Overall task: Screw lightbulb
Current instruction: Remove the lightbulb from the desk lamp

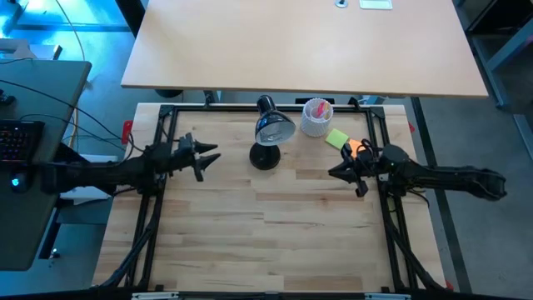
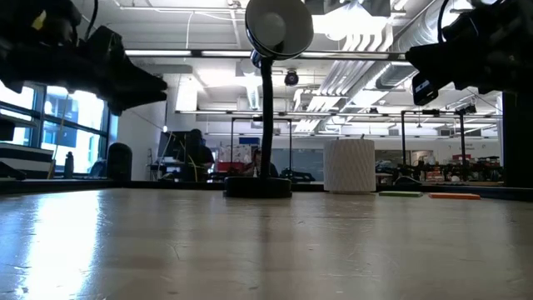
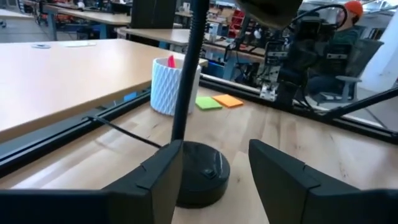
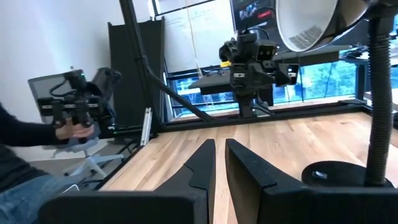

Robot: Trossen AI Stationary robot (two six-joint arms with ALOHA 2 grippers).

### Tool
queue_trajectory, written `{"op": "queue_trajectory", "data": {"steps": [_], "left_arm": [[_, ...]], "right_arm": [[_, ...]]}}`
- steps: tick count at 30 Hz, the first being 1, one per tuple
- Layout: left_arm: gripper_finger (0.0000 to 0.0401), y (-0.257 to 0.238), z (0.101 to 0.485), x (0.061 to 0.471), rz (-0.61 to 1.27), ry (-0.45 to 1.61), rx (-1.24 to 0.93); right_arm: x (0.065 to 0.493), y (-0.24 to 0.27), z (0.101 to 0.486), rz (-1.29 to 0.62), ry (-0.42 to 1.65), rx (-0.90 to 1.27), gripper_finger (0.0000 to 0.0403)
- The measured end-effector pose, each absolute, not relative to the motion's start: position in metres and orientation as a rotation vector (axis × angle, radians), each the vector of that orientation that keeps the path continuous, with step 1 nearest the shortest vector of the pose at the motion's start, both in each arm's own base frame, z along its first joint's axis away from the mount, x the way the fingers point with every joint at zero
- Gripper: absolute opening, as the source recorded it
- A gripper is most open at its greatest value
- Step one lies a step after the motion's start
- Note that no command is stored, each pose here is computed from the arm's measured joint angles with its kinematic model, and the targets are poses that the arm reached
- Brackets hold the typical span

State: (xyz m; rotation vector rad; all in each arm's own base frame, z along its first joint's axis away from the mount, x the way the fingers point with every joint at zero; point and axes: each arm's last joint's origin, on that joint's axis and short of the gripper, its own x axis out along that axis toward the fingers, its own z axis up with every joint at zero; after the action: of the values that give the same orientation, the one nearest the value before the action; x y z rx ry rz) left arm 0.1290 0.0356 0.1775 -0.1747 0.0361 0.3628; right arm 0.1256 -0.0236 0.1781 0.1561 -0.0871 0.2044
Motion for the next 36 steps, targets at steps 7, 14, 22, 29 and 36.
{"op": "queue_trajectory", "data": {"steps": [7,14,22,29,36], "left_arm": [[0.0172,0.028,0.175,0.116,0.298,0.084,-0.181],[0.0172,0.024,0.177,0.109,0.303,0.074,-0.153],[0.0172,0.021,0.188,0.11,0.329,-0.046,-0.108],[0.0172,0.021,0.187,0.11,0.322,-0.056,-0.262],[0.0172,0.02,0.189,0.11,0.297,-0.069,-0.253]], "right_arm": [[0.125,-0.025,0.178,0.198,-0.086,0.156,0.0032],[0.126,-0.026,0.172,0.166,-0.027,0.19,0.0032],[0.125,-0.026,0.161,0.154,0.075,0.232,0.0032],[0.124,-0.026,0.151,0.143,0.174,0.272,0.0032],[0.123,-0.025,0.143,0.133,0.259,0.306,0.0032]]}}
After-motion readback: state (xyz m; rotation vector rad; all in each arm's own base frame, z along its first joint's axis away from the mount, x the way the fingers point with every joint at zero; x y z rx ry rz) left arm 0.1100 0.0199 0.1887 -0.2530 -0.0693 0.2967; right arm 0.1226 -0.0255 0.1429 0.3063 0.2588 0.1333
